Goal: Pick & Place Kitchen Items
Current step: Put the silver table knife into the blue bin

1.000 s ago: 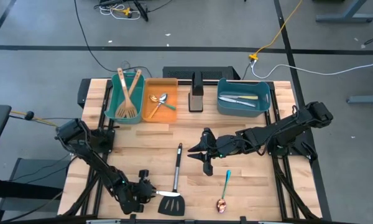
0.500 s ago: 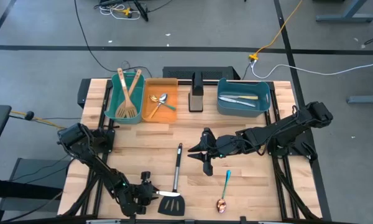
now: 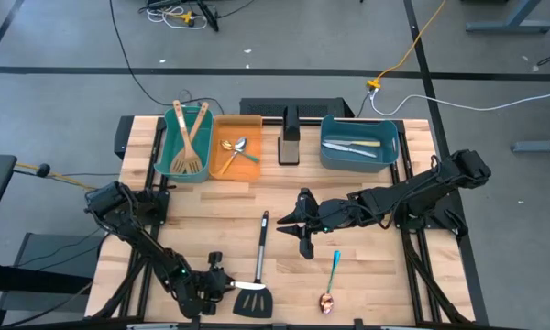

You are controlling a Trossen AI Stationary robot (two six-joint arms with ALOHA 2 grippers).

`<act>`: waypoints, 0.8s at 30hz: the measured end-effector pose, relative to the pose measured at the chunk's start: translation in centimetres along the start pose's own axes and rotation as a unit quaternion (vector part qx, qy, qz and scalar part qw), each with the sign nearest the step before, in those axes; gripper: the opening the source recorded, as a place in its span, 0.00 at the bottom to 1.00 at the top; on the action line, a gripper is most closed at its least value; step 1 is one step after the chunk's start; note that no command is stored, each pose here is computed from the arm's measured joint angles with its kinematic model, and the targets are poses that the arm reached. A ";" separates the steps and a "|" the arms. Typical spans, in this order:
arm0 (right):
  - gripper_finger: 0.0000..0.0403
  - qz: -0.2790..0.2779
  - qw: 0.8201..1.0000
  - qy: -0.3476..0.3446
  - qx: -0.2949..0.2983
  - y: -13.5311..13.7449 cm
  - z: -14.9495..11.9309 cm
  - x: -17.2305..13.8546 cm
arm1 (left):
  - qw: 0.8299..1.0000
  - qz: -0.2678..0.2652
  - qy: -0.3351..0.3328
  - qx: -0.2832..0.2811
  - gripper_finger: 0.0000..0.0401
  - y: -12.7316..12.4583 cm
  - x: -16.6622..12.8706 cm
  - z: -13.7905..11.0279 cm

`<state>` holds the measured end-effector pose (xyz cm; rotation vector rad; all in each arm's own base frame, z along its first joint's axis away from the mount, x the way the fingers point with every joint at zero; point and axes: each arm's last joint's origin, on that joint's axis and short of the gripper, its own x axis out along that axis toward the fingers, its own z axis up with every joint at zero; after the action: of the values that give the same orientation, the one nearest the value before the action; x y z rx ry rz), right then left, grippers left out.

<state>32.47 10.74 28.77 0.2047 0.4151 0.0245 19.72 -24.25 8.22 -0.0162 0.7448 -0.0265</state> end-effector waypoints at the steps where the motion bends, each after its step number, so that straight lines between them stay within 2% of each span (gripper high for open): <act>1: 0.24 0.000 1.000 0.000 0.000 0.0 0.0 0.0 | 1.000 0.001 0.000 0.000 0.25 0.0 0.0 0.0; 6: 0.24 0.000 1.000 0.000 0.000 0.0 0.0 0.0 | 1.000 0.003 0.000 -0.004 0.13 0.0 0.0 0.0; 24: 0.24 0.000 1.000 0.000 0.000 0.0 0.0 0.0 | 1.000 -0.007 -0.006 -0.025 0.13 0.0 -0.3 0.4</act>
<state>32.47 10.75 28.77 0.2047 0.4148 0.0248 19.77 -24.22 8.69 -0.0698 0.7338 -0.0212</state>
